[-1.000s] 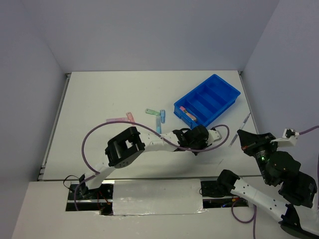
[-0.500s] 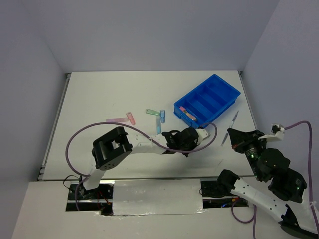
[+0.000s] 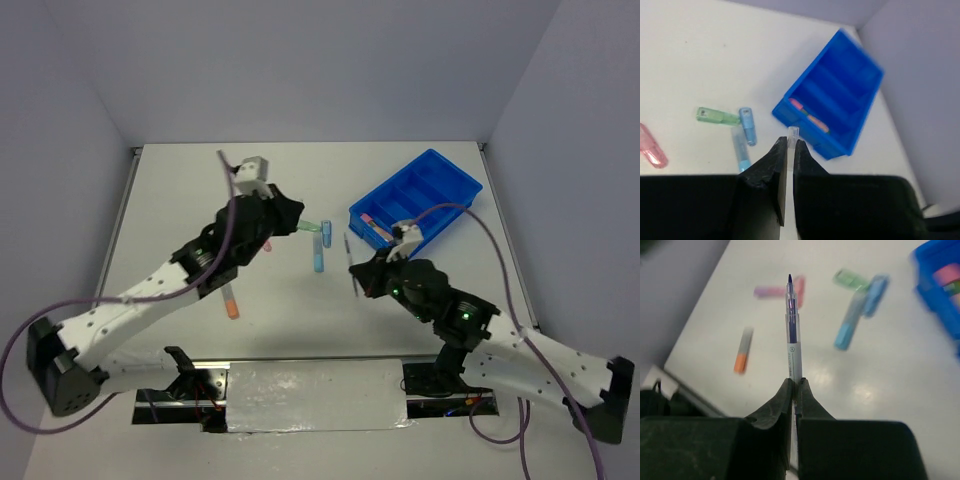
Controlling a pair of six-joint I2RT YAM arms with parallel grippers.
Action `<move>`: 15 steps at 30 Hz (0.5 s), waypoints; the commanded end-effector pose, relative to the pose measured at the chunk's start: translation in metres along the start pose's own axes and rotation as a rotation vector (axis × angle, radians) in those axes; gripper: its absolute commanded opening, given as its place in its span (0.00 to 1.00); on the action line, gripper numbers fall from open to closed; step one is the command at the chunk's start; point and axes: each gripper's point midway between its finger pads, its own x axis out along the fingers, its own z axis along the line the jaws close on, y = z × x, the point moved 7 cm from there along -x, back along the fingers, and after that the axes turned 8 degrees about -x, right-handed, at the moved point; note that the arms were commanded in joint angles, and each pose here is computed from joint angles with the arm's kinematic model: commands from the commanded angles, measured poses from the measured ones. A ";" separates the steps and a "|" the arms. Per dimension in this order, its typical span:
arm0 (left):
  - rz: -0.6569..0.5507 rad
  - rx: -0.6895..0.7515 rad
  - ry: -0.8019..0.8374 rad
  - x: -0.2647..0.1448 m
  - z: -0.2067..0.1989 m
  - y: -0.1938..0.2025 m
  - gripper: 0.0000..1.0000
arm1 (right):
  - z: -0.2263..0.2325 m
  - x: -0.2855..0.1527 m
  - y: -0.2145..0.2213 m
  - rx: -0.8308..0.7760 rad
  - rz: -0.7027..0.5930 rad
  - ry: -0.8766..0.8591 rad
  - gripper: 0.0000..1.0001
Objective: Sort the stationery into containers
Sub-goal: Close the pen cap on the pen.
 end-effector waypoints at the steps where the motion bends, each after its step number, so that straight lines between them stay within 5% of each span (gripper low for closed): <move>1: -0.057 -0.185 0.098 -0.026 0.009 0.006 0.00 | 0.054 0.015 -0.003 0.062 -0.086 -0.273 0.00; 5: -0.210 -0.308 0.259 -0.069 0.013 -0.017 0.00 | 0.094 0.027 0.005 0.043 -0.090 -0.330 0.00; 15: -0.253 -0.312 0.396 -0.099 0.018 -0.017 0.00 | 0.120 0.037 -0.003 0.001 -0.092 -0.371 0.00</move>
